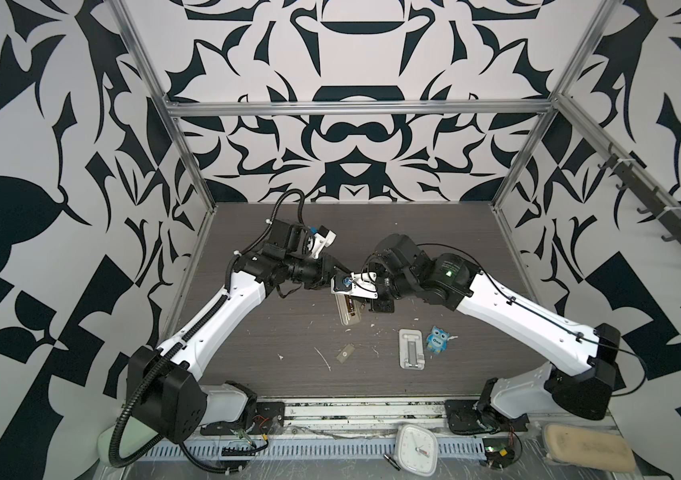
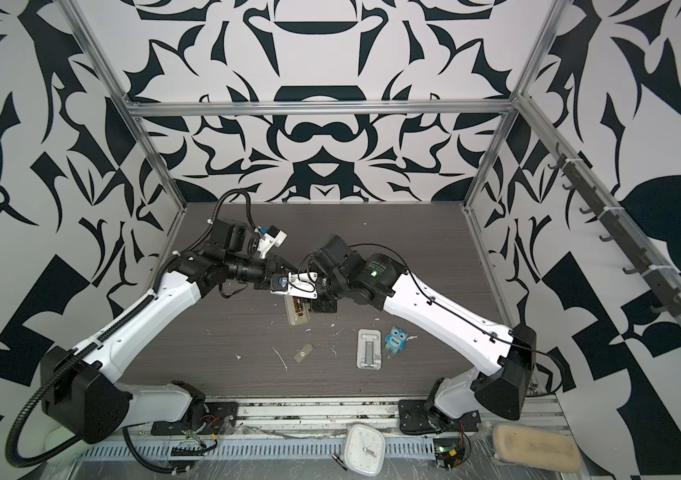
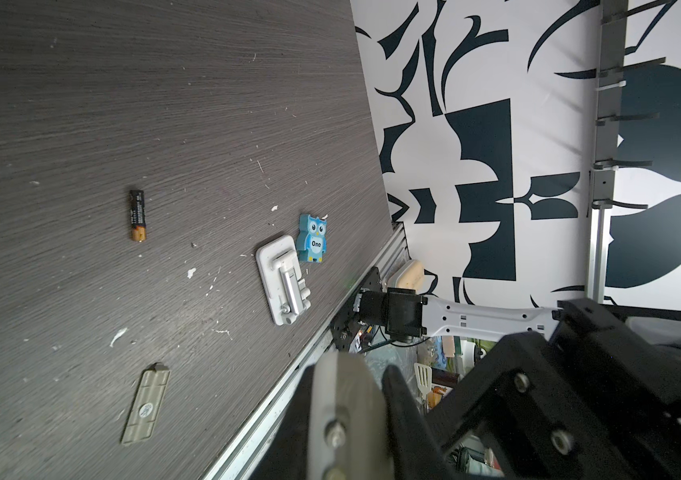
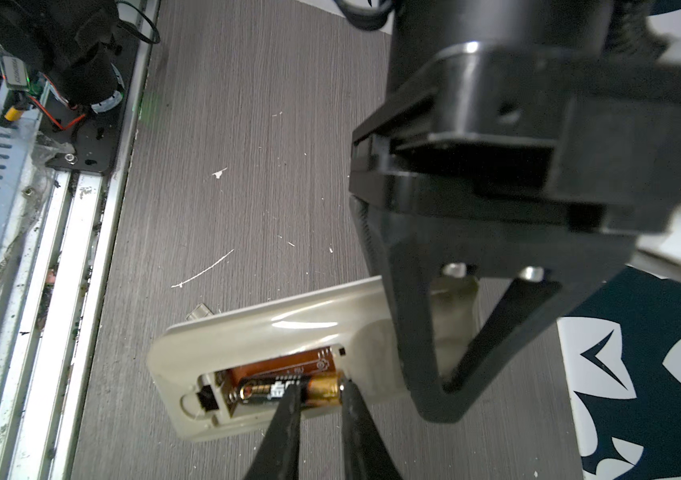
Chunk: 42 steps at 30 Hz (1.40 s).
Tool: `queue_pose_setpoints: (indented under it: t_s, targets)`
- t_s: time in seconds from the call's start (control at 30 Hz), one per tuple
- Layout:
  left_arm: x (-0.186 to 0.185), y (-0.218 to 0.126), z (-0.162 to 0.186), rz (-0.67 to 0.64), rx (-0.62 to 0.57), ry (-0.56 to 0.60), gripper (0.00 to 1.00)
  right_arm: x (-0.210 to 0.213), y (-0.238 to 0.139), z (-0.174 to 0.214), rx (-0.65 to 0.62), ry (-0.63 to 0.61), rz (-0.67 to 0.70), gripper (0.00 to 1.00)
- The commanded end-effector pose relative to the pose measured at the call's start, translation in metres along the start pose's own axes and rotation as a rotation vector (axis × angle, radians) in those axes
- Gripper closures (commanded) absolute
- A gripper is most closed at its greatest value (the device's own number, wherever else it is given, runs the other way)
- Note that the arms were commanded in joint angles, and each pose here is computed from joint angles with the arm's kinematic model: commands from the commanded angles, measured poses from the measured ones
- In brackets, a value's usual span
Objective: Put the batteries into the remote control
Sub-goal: 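Push the seated battery's end deeper into the compartment with right gripper fingertips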
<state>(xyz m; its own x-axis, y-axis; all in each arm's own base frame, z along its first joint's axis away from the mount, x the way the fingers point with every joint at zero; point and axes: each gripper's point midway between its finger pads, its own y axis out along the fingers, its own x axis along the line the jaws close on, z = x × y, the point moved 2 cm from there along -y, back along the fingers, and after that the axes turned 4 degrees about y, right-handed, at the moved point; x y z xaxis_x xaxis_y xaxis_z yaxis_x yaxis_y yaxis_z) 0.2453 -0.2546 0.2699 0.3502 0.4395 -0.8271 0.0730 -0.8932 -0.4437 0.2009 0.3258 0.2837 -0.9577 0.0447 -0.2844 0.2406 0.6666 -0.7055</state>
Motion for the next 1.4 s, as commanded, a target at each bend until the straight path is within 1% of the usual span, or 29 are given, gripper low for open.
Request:
queue_pose_setpoints:
  t_s: [0.0, 0.93, 1.13, 1.27, 1.37]
  targets:
    - [-0.013, -0.003, -0.005, 0.045, -0.011, 0.036, 1.0, 0.013, 0.006, 0.009, 0.044, -0.021, -0.039, 0.8]
    - [-0.014, -0.003, -0.008, 0.05, -0.033, 0.051, 1.0, 0.037, 0.023, 0.029, 0.131, -0.048, -0.111, 0.86]
    - [-0.014, -0.003, -0.008, 0.05, -0.034, 0.051, 1.0, 0.035, 0.028, 0.032, 0.145, -0.035, -0.101, 0.86]
    - [-0.014, -0.003, -0.008, 0.051, -0.037, 0.051, 1.0, 0.029, 0.03, 0.032, 0.16, -0.032, -0.067, 0.87]
    - [-0.013, -0.002, -0.008, 0.051, -0.037, 0.048, 1.0, 0.026, 0.029, 0.026, 0.14, -0.02, -0.051, 0.87]
